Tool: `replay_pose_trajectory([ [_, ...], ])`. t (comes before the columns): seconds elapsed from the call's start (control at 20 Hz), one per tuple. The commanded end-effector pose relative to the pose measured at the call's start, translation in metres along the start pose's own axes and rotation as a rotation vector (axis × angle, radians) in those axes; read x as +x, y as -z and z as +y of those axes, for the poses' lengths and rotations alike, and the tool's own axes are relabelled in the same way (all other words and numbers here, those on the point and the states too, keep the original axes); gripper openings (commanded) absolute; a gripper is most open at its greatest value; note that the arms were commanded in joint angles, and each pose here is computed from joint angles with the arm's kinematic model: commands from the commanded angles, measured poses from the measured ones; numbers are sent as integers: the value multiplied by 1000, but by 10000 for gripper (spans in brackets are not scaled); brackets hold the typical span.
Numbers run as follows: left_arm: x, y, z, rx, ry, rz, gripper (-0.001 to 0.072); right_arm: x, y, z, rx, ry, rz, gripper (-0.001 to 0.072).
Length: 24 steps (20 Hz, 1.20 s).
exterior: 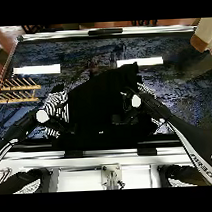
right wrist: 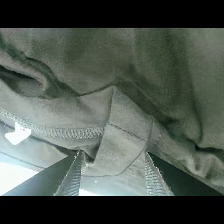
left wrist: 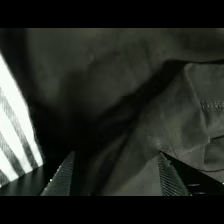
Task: Fold the shirts.
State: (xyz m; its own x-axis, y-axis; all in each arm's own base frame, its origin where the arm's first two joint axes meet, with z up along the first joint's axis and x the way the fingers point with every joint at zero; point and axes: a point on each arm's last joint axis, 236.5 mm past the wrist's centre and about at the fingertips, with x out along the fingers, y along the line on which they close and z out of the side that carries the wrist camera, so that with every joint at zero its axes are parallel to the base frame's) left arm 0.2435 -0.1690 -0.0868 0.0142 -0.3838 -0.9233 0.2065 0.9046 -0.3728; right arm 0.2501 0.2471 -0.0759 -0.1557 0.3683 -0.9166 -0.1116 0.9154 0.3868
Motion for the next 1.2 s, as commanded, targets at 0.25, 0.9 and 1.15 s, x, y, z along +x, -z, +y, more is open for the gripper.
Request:
replay_pose_trajectory([
  [0.25,1,-2,0,3,-1,-7,595,19,8,-6,67,9,73,504],
  [0.9,1,-2,0,3,-1,-7,595,-39,-20,20,-71,-10,-88,67],
  [1.15,1,-2,-8,-21,33,-6,597,-98,-13,44,-130,-53,-219,67],
])
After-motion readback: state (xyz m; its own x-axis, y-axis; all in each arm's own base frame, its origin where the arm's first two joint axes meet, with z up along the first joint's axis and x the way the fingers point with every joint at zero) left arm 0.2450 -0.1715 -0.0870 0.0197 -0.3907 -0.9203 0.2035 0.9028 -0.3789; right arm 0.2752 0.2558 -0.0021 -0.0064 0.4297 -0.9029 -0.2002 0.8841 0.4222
